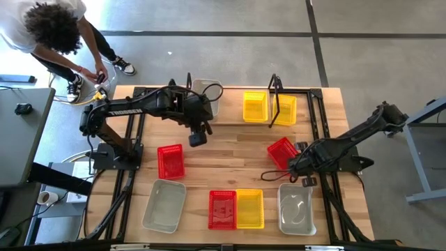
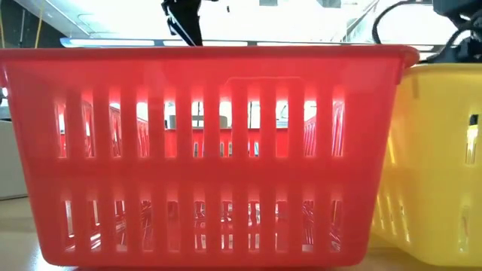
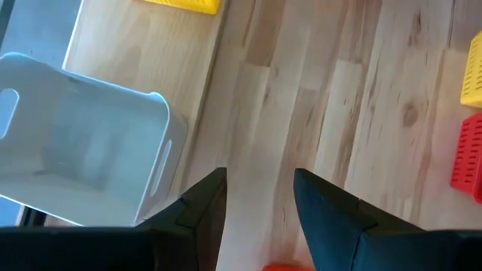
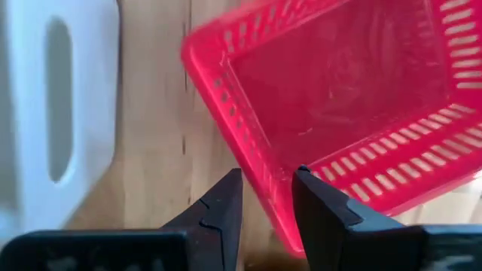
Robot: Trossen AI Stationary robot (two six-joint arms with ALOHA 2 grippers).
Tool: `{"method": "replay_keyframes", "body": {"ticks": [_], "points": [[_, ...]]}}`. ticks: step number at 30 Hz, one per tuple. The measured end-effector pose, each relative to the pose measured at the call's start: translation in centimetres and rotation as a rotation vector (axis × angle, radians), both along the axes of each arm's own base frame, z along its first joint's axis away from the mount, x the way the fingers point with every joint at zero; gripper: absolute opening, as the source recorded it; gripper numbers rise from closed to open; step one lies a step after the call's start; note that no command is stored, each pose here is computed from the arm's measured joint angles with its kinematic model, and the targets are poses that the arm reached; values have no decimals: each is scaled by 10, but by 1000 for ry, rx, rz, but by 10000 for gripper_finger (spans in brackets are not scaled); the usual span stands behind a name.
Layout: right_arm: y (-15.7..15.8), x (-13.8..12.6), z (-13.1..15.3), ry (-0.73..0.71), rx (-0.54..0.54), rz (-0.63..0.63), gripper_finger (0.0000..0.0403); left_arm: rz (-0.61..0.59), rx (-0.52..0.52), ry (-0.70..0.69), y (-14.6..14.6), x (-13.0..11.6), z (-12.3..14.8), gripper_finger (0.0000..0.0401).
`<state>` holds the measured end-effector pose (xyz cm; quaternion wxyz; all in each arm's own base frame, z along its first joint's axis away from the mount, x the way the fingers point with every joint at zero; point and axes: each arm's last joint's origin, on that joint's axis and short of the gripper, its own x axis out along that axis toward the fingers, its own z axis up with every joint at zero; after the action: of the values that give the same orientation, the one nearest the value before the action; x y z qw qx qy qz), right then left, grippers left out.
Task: Stack baskets on shelf by color
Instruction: Put the top right red bin on the shelf
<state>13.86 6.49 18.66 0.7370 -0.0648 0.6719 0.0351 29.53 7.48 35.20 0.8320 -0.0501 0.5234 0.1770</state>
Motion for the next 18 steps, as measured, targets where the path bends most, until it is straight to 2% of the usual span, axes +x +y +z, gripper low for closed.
{"method": "replay_keyframes", "body": {"ticks": [9, 13, 18], "points": [[1, 4, -2, -1, 5, -5, 103, 36, -18, -19, -2, 1, 0, 145], [4, 9, -11, 17, 18, -3, 103, 29, -21, -21, -6, 2, 0, 145], [7, 16, -24, 71, -17, -12, 103, 15, -21, -20, -10, 3, 0, 145]]}}
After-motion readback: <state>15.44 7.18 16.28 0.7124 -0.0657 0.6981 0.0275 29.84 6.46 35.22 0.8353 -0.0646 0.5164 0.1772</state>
